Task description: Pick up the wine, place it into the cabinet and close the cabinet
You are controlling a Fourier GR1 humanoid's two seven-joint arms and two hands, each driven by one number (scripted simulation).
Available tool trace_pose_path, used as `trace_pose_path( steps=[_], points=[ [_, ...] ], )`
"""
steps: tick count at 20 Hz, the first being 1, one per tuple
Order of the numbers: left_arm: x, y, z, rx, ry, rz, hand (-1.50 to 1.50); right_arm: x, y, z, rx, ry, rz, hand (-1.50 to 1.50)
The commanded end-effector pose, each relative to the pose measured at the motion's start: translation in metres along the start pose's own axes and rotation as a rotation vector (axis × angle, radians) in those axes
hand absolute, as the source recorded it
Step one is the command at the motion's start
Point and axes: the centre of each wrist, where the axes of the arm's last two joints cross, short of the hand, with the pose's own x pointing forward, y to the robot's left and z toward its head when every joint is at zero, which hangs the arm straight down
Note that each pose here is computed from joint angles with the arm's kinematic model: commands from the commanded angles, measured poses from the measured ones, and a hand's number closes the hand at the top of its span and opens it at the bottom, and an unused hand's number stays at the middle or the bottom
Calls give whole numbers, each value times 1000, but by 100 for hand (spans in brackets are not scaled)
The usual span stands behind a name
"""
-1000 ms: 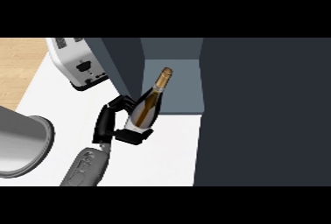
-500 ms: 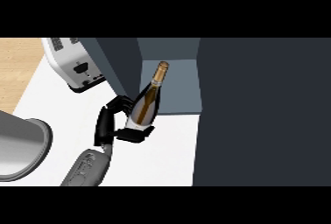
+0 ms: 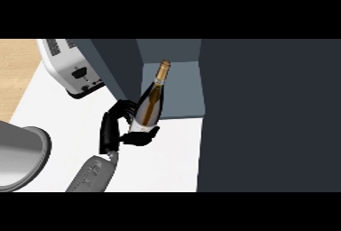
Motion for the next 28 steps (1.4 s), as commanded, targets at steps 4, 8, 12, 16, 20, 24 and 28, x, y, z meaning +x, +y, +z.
trace_pose_path(
  steps=[4,8,12,16,20,24,28],
  points=[
    [48,-61,-21,-134,-42,-77,150,6,0,2,16,-35,-54,-150],
    [32,-52,-22,-119,9,-80,150,13,2,4,47,-43,-51,-150],
    [33,-48,-28,-65,49,-99,150,8,3,2,48,-36,-61,-150],
    [36,-49,-29,-19,67,-51,150,9,4,3,41,-45,-61,-150],
    [34,-41,-34,0,41,-65,150,11,7,2,59,-59,-86,-150],
    [41,-46,-33,44,50,-19,150,5,1,2,54,-25,-56,-150],
    [48,-35,-46,119,26,-16,150,2,3,4,61,-35,-80,-150]
  ],
)
